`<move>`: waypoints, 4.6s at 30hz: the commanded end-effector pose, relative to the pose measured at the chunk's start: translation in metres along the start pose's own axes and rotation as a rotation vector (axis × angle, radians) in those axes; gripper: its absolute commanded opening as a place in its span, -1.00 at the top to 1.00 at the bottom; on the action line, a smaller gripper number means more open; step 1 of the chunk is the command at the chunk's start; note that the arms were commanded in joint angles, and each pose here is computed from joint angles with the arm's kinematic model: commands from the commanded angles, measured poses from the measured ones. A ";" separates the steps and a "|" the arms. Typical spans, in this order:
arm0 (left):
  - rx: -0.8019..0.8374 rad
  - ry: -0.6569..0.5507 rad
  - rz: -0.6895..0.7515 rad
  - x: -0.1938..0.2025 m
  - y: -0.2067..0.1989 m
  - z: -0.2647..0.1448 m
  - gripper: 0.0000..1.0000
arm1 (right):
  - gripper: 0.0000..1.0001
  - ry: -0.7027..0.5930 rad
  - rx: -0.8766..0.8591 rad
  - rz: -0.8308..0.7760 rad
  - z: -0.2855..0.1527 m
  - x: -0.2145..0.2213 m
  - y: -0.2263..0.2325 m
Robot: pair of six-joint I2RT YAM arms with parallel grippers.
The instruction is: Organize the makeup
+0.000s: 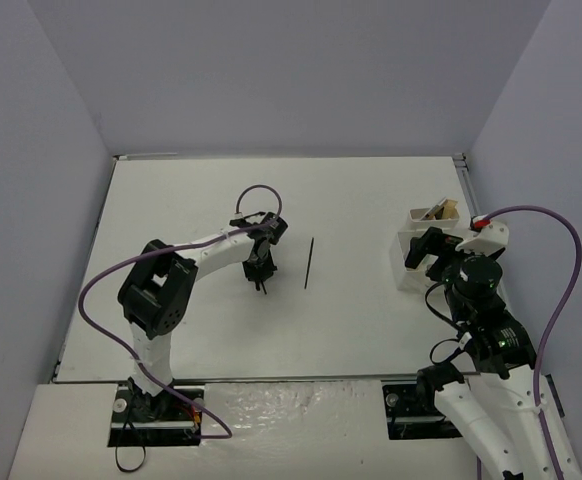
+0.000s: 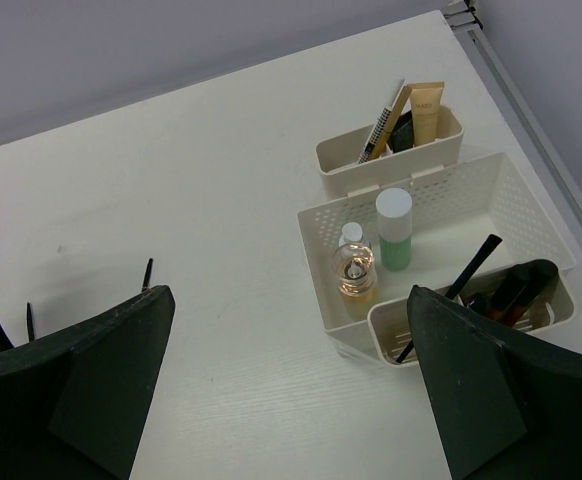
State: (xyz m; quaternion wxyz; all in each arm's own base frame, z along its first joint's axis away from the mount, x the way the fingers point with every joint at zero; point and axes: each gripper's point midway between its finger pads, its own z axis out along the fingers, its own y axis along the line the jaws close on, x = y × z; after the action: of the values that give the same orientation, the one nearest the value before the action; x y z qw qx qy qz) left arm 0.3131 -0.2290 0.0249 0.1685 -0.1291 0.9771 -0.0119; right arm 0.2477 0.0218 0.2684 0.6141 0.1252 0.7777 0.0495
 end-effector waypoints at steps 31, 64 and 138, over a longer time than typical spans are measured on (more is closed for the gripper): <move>0.932 -0.814 0.736 0.016 -0.127 -0.292 1.00 | -0.84 0.235 -0.907 0.020 -0.054 -0.027 0.178; 1.041 -0.936 0.874 0.037 -0.138 -0.340 1.00 | 0.71 0.310 -0.863 0.053 -0.038 0.003 0.186; 0.563 -0.473 0.400 0.004 -0.043 -0.153 -0.93 | -0.51 0.076 0.399 0.016 0.051 0.018 -0.062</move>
State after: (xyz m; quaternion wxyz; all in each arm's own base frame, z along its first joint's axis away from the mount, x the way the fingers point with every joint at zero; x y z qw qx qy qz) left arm 0.2482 -0.2503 0.1309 0.3835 0.1366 0.8963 -0.1759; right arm 0.2811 -0.0346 0.1864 0.5052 0.2380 0.8224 -0.1086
